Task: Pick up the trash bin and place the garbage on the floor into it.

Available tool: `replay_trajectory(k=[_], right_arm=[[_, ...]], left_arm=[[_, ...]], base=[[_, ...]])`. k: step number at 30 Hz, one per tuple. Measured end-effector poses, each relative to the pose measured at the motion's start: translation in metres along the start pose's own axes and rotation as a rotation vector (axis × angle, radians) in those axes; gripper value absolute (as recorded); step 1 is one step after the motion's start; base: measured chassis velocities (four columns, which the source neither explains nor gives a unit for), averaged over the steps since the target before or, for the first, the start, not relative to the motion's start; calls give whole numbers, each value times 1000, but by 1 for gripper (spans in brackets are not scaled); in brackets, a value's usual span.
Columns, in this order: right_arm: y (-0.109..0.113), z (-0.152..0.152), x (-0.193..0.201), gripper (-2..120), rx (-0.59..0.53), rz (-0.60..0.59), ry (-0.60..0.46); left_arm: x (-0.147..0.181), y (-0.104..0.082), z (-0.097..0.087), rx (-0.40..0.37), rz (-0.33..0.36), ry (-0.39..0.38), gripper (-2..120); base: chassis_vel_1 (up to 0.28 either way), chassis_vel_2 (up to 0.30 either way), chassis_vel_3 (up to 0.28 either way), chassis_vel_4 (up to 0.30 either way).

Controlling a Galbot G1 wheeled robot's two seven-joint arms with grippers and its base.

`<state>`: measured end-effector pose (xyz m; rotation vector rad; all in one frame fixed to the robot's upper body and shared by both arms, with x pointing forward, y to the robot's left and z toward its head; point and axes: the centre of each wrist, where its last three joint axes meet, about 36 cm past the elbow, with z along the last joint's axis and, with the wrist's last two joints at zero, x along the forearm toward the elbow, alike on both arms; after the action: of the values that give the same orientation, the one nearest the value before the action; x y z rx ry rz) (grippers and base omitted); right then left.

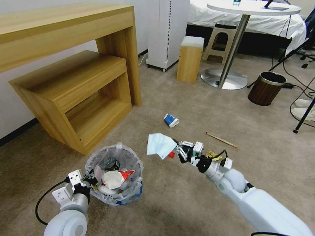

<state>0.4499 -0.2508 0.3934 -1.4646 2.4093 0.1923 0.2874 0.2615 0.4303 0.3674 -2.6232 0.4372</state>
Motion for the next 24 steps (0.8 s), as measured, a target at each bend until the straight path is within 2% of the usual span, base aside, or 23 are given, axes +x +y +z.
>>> replay_trajectory(k=[3, 7, 11, 16, 24], right_arm=[[-4, -1, -5, 0, -7, -6, 9], [-25, 8, -18, 0, -12, 11, 58], [-36, 17, -35, 0, -24, 22, 84], [-31, 20, -48, 0, -53, 6, 94], [-6, 29, -55, 0, -154, -98, 117]], left_arm=[[1, -2, 1, 2, 1, 1, 1], [8, -6, 1, 4, 5, -5, 1], [15, -8, 1, 4, 10, -11, 1], [18, -8, -1, 1, 13, -17, 1], [17, -7, -4, -2, 16, -26, 1]], base=[[0, 0, 0, 0], [0, 0, 0, 0], [0, 0, 0, 0], [0, 0, 0, 0], [0, 0, 0, 0]])
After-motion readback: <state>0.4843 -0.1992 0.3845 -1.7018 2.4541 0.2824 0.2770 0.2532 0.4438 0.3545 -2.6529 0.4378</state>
